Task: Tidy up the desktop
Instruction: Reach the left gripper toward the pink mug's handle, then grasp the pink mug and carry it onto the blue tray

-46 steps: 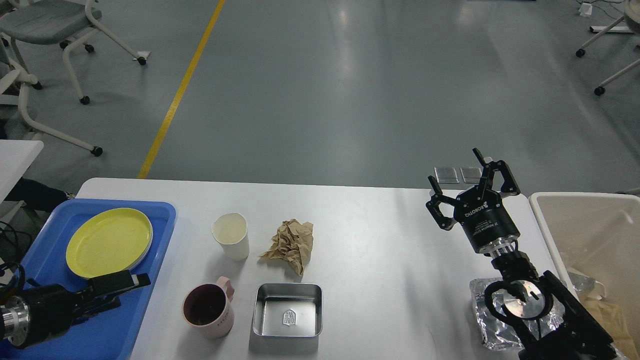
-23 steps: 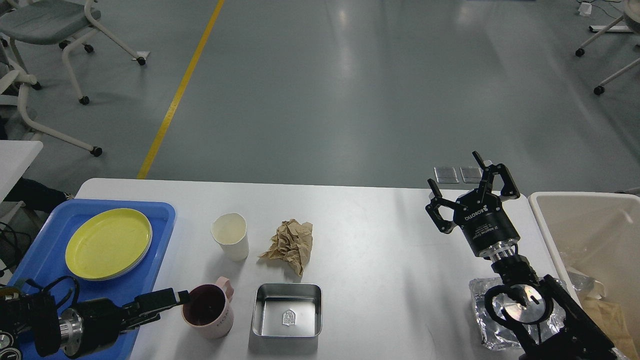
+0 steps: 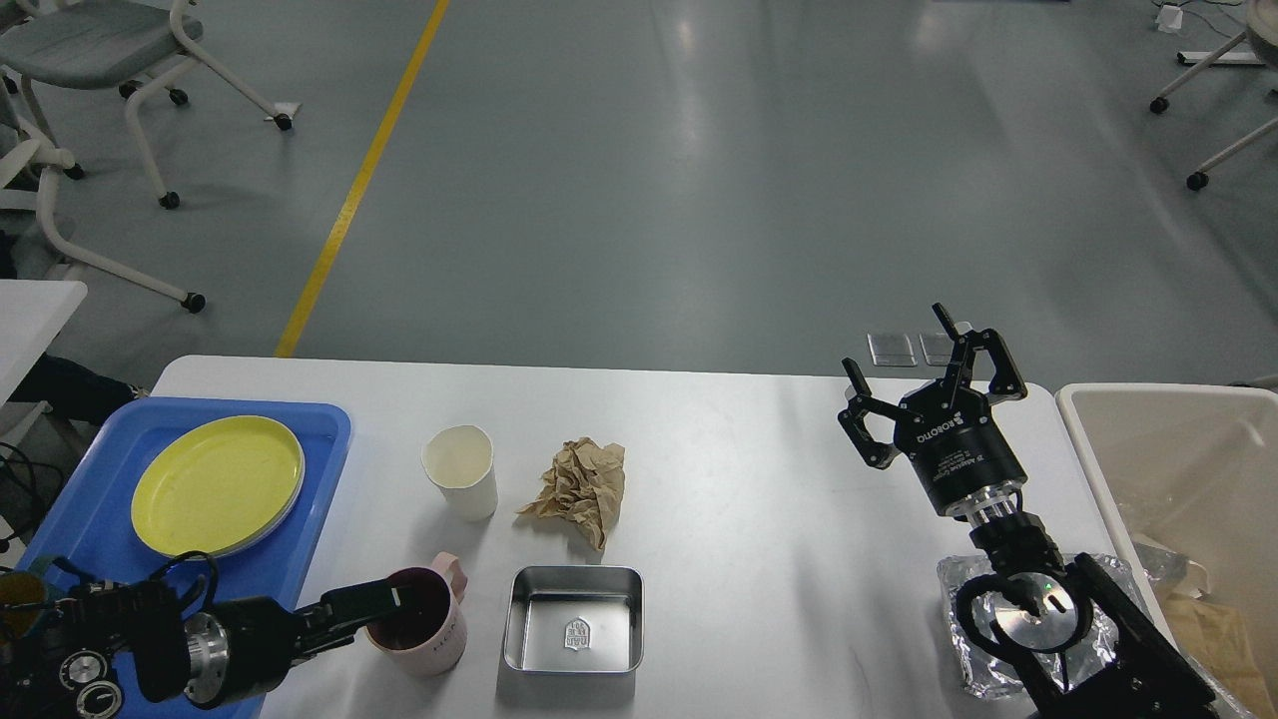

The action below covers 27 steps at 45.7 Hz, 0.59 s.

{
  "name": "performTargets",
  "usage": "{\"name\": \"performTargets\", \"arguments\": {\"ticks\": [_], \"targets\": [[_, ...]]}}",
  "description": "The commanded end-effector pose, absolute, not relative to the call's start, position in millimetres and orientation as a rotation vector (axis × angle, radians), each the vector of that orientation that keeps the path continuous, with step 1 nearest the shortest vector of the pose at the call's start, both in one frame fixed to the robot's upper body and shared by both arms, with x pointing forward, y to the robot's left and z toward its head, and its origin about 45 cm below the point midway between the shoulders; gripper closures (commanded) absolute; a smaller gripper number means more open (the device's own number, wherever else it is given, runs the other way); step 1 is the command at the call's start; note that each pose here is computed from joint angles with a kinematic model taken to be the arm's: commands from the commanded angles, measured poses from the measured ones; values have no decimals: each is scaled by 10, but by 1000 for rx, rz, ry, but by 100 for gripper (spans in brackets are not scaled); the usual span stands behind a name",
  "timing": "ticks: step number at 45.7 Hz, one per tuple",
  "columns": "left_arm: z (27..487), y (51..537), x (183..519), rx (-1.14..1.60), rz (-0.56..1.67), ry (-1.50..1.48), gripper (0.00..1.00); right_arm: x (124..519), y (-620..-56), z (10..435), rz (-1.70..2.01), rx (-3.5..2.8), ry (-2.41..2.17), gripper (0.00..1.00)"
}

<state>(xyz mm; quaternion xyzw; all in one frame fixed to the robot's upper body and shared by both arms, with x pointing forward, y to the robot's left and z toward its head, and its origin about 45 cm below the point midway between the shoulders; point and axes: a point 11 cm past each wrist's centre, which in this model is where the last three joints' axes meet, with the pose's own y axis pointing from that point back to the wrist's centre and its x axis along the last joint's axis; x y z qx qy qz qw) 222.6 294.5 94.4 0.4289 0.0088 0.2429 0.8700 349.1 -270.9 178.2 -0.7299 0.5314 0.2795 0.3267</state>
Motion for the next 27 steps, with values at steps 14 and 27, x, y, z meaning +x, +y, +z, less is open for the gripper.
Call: {"name": "performTargets", "arguments": {"ticks": [14, 27], "targets": [[956, 2846, 2298, 899, 496, 1, 28, 3470, -2712, 1758, 733, -1917, 1400, 0], [970, 2894, 2291, 910, 495, -1, 30, 3472, -2719, 1759, 731, -1914, 1402, 0]]}}
